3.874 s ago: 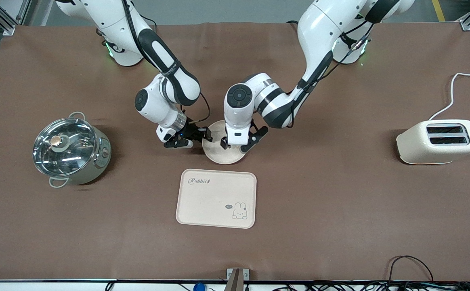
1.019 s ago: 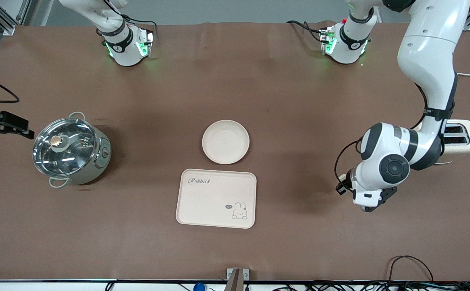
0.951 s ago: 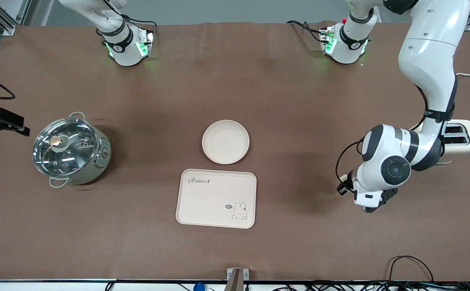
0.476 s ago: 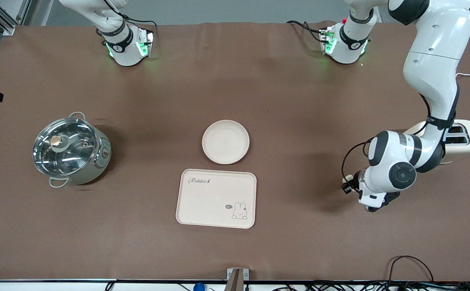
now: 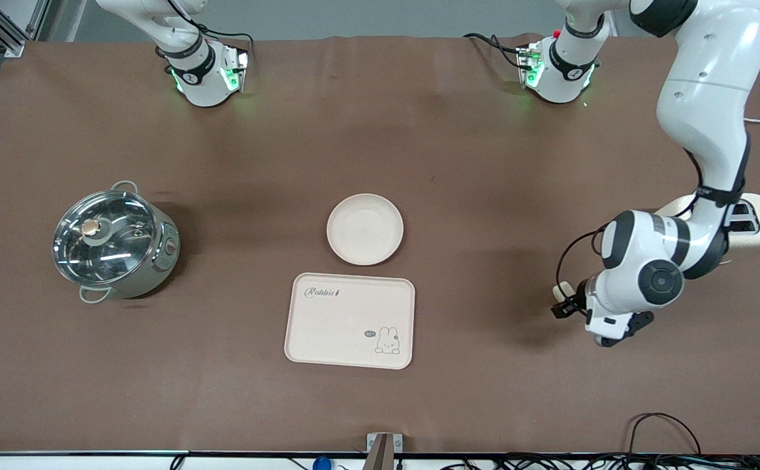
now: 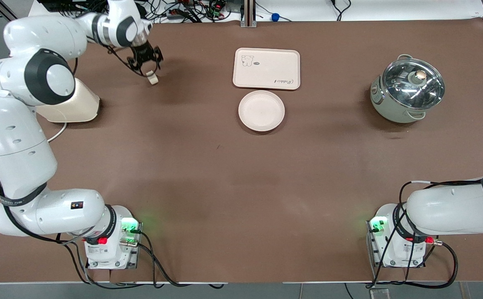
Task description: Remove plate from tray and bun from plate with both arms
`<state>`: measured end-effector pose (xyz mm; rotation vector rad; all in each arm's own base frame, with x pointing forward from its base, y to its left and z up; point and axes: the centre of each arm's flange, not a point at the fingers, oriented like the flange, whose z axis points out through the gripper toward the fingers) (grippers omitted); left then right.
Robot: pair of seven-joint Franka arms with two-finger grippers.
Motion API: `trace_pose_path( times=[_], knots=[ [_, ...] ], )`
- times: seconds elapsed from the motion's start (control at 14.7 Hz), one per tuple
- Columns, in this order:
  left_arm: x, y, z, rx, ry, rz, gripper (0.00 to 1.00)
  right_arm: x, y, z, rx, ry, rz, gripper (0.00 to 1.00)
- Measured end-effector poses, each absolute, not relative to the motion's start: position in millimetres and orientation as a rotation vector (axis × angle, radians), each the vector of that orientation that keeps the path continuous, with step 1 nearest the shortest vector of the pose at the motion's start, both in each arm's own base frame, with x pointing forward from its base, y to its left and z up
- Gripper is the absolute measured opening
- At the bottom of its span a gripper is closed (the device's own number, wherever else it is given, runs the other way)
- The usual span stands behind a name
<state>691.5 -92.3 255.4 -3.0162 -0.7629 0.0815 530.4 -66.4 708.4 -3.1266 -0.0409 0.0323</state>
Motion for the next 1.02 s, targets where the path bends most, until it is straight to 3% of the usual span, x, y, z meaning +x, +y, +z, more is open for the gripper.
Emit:
trace_pose_path(
  times=[0.07, 0.48, 0.75, 1.02],
  knots=[
    [693.8, -92.1, 292.8, -3.015, -0.748, 0.045, 1.00, 531.0, -65.3, 706.9, -3.126, -0.040, 0.036, 1.00],
    [654.7, -65.1, 514.3, -3.007, -0.482, -0.148, 1.00, 532.1, -63.9, 703.9, -3.125, -0.037, 0.046, 1.00],
    [614.9, -39.3, 597.0, -3.000, -0.338, -0.146, 1.00, 530.3, -64.4, 702.5, -3.123, -0.030, 0.071, 1.00],
    [588.2, -0.5, 643.6, -3.068, -0.251, -0.130, 1.00, 525.1, -62.9, 700.7, -3.121, 0.005, 0.130, 1.00]
  ],
)
